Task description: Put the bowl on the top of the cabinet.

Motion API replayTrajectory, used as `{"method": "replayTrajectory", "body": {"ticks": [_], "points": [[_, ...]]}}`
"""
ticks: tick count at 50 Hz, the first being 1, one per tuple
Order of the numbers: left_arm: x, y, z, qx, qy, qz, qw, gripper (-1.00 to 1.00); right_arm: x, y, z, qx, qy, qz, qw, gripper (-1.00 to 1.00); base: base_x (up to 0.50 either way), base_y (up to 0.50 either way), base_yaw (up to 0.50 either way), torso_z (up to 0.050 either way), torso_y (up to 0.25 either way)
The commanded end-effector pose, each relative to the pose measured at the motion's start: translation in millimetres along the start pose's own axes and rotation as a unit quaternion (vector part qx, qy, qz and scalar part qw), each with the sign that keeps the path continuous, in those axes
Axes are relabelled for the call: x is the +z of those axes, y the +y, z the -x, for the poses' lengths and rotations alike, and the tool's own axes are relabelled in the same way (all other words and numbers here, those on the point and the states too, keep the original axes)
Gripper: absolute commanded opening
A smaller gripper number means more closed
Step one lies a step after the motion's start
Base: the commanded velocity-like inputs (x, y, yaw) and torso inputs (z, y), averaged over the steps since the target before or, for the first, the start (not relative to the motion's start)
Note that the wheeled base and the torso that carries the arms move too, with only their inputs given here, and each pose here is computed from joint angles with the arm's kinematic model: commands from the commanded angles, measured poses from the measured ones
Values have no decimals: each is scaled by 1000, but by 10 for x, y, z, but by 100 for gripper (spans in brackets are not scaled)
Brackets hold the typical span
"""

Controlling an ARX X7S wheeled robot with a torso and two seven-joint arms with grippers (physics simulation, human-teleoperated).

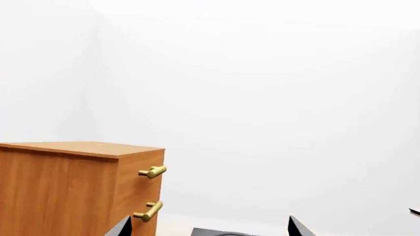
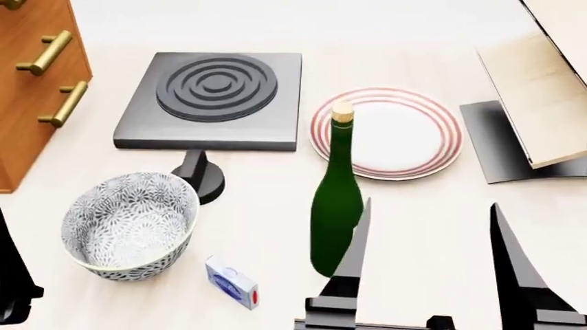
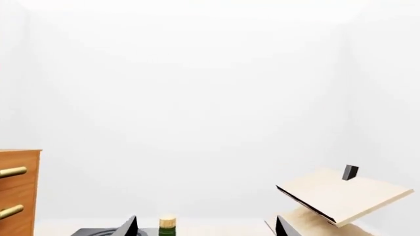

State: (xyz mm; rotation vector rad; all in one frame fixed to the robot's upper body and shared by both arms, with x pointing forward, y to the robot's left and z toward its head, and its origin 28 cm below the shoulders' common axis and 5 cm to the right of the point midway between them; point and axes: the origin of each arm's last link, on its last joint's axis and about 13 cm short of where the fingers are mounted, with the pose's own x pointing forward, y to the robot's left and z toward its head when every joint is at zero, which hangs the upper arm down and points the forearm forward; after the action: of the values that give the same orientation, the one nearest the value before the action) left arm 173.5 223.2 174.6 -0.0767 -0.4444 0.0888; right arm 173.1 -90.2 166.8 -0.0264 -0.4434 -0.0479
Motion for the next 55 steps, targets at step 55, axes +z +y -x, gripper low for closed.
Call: {"method": "replayTrajectory", "body": {"ticks": [55], "points": [[95, 10, 27, -4, -19, 21, 1000, 100, 10, -19, 0, 9, -16, 3, 1000, 100, 295, 113, 0, 0, 0]]}}
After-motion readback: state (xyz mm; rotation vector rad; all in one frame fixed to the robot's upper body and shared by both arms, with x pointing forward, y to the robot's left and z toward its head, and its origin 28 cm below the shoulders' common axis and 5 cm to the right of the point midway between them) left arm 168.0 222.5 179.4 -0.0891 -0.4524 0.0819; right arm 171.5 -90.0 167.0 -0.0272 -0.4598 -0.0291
